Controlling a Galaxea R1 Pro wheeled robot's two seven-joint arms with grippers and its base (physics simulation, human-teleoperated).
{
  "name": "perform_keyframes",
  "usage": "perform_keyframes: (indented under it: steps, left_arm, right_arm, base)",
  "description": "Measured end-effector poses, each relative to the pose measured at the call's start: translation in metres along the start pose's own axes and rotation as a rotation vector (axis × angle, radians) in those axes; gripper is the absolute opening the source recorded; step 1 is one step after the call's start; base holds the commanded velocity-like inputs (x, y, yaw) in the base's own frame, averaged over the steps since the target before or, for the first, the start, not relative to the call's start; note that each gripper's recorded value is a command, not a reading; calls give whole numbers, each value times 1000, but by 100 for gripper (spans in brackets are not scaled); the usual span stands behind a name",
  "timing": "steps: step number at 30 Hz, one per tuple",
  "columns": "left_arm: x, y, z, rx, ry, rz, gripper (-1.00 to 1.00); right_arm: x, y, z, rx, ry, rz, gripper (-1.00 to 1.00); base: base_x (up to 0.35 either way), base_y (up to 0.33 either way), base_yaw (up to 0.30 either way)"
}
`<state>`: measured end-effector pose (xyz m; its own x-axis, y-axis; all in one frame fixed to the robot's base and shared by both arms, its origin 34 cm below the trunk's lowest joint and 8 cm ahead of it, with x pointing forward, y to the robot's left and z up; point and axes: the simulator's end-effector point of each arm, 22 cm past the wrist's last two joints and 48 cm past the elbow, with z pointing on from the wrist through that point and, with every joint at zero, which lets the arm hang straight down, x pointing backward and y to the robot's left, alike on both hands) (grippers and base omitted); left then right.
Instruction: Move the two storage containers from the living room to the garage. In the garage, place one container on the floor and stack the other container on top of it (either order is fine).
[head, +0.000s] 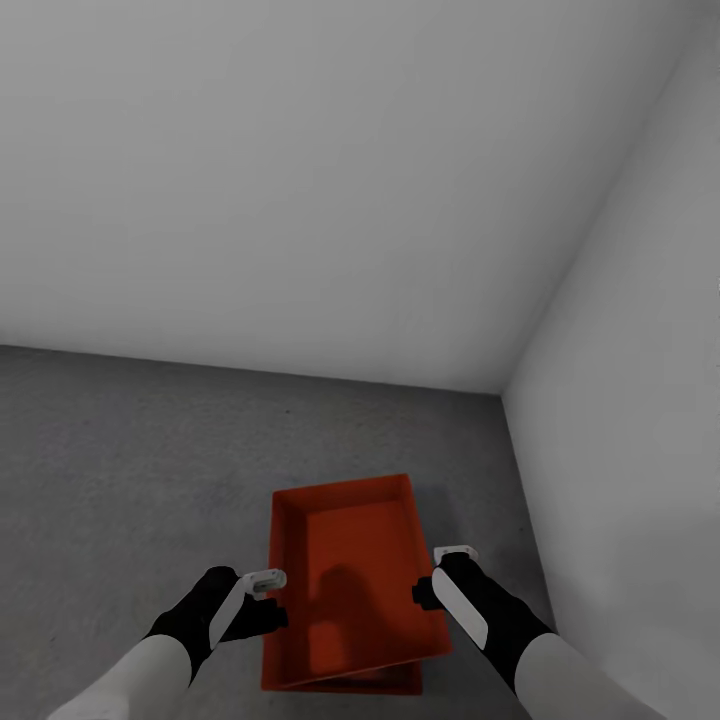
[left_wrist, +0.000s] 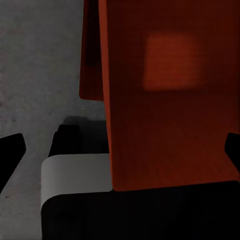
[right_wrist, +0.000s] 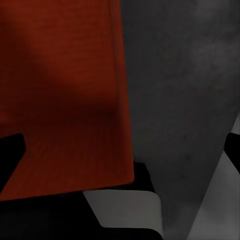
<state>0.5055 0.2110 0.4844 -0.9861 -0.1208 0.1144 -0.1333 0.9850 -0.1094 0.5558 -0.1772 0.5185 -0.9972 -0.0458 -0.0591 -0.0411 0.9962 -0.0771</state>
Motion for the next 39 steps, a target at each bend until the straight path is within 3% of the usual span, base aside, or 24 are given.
perform_keyframes:
  steps: [39]
  left_arm:
    - [-9, -11, -81, 7, -58, 7, 100]
  right_arm:
    - [-21, -7, -82, 3, -59, 5, 100]
  base:
    - [0, 0, 0]
